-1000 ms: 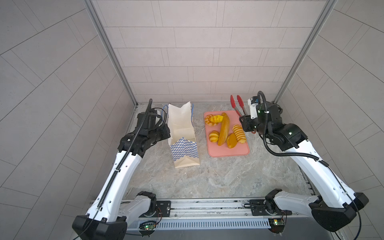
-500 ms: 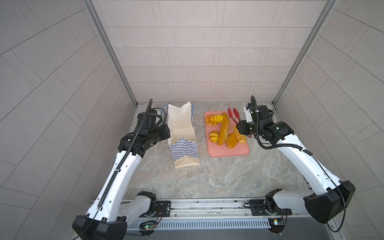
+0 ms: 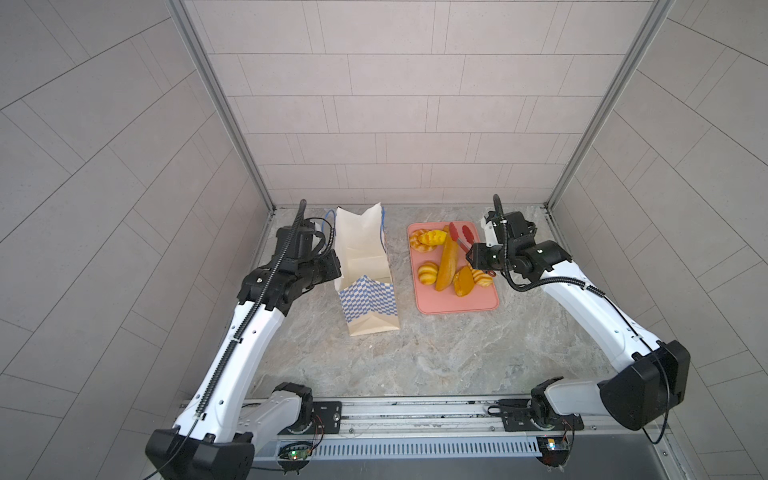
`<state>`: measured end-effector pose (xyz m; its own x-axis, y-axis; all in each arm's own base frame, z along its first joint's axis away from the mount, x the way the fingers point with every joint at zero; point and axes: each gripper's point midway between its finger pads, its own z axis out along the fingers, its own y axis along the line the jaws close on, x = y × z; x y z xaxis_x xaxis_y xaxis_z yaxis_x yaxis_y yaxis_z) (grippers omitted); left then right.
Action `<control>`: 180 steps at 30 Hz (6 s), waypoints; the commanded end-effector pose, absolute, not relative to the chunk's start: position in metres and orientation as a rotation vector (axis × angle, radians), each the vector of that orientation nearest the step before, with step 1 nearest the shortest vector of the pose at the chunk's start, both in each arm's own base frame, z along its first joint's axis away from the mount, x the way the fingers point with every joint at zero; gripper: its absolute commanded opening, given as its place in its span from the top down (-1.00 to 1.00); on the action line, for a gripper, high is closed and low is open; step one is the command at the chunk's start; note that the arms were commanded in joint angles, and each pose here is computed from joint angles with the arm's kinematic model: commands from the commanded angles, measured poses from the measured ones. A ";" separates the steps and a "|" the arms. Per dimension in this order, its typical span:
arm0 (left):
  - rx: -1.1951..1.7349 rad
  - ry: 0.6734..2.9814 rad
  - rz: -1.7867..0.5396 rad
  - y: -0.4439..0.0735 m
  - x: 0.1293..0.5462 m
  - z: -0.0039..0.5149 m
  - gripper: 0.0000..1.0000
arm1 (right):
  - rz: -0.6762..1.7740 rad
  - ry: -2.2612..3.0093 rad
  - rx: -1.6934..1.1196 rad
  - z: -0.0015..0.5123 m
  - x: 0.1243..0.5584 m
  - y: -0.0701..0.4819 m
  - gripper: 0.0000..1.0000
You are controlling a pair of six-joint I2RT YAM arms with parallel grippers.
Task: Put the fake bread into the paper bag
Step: 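Lower the tongs onto the long yellow baguette and clamp it, then lift the clamped baguette upright with the tongs toward the bag, then carry the baguette with the right tongs over the bag opening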
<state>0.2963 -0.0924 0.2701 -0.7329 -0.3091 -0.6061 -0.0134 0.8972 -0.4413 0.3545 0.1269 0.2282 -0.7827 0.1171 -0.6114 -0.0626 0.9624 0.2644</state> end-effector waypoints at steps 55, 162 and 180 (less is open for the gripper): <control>-0.216 2.351 -0.526 -0.091 0.292 0.267 0.74 | 0.361 2.440 0.091 0.211 0.376 0.129 0.25; -0.224 2.321 -0.534 -0.090 0.287 0.280 0.74 | 0.734 1.594 -0.544 0.501 0.276 0.295 0.26; -0.228 2.321 -0.534 -0.090 0.287 0.279 0.74 | 0.561 1.679 -0.655 0.459 0.267 0.311 0.28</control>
